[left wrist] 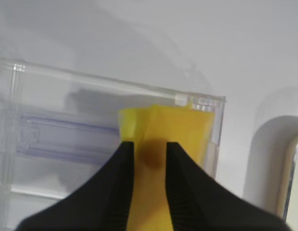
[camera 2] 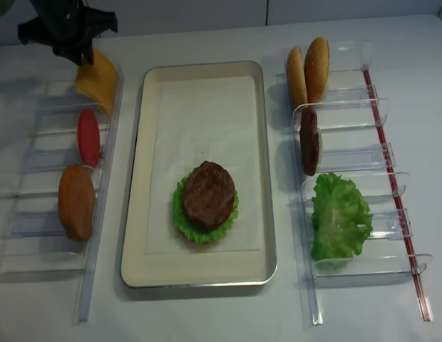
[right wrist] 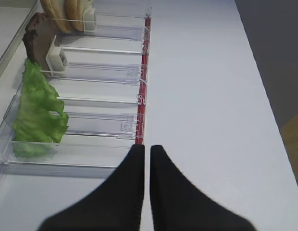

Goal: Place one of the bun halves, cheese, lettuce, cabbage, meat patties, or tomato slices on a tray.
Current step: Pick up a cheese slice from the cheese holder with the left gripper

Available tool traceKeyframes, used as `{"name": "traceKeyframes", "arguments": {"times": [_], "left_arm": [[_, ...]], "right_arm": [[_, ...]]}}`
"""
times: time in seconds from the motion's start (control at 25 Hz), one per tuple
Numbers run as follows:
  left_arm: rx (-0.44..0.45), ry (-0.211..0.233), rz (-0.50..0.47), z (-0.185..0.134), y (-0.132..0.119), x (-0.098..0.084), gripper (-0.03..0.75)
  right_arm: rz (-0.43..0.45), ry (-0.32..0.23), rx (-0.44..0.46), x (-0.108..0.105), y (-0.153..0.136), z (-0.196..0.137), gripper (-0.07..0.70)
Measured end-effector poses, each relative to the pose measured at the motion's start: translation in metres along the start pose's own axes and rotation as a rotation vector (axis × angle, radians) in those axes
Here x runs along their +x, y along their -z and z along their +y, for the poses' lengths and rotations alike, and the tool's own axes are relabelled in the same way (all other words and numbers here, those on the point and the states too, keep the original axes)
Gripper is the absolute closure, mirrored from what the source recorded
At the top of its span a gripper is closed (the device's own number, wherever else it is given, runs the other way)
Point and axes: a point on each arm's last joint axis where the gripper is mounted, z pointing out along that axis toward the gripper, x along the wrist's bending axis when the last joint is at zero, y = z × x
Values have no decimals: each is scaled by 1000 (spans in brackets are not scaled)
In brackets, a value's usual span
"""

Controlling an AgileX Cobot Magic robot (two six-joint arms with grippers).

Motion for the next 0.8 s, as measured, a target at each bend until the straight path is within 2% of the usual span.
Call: {"name": "traceKeyframes", "arguments": {"times": [0.36,0.8], "left_arm": [[-4,-4,19,0,0,2,508],[2,-1,-2,0,-1,0,521]], "right_arm": [[0,-2,0,0,0,0,566],[0,-2,0,0,0,0,575]]}}
